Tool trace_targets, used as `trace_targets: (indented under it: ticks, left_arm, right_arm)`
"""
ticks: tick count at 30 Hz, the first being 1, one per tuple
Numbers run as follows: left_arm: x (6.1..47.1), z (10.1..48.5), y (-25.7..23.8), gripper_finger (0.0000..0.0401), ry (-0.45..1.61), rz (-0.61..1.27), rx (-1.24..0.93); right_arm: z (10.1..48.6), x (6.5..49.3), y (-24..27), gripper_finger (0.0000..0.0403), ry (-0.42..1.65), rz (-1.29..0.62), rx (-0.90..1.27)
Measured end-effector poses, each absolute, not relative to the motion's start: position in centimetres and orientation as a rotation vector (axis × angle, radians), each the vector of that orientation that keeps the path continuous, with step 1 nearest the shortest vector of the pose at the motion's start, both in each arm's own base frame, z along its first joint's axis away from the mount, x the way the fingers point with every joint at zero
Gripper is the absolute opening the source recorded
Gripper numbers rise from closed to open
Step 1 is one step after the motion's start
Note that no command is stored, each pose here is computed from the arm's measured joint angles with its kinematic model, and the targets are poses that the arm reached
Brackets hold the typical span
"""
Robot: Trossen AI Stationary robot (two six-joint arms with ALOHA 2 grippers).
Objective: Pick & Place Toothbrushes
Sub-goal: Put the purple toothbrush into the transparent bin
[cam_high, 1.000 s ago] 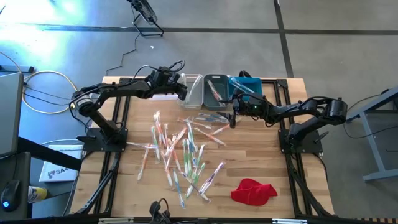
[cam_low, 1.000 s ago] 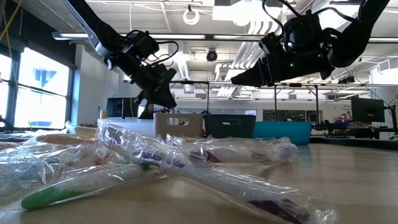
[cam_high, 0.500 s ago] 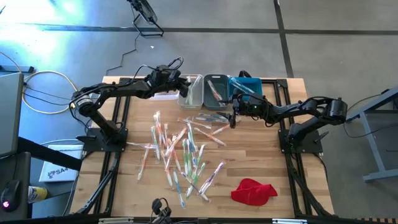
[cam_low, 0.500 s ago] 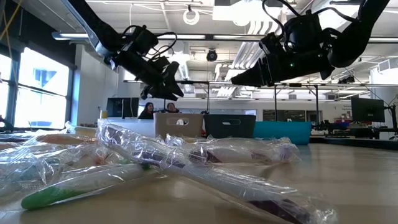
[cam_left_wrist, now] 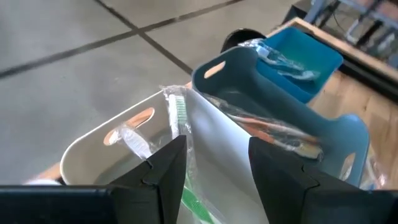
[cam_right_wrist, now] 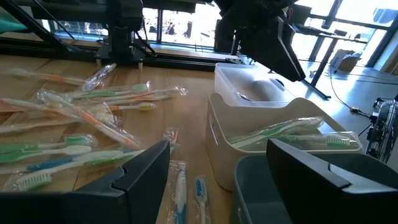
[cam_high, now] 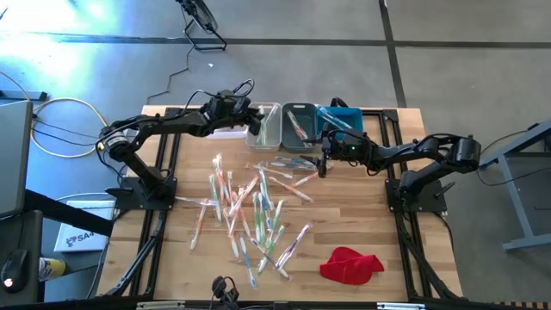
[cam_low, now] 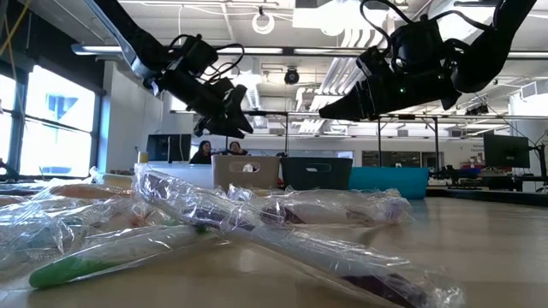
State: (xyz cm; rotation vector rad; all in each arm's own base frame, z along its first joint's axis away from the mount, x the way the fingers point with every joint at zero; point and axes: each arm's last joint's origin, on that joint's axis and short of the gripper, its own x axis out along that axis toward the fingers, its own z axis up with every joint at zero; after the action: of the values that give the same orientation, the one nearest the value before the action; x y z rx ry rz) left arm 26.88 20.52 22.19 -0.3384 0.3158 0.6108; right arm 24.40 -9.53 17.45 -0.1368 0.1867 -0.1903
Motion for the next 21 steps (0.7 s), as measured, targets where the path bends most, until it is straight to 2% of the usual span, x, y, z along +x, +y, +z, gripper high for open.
trace_targets:
  ticks: [10, 21]
  left_arm:
    - [28.7, 22.2, 17.6, 0.0171, 0.362, 0.395, -0.211]
    - [28.9, 24.5, 14.4, 0.0171, 0.362, 0.351, -0.113]
  right_arm:
    - [17.3, 24.4, -9.5, 0.0261, 0.197, -0.191, -0.134]
    - [17.0, 24.3, -9.5, 0.0261, 0.229, -0.189, -0.12]
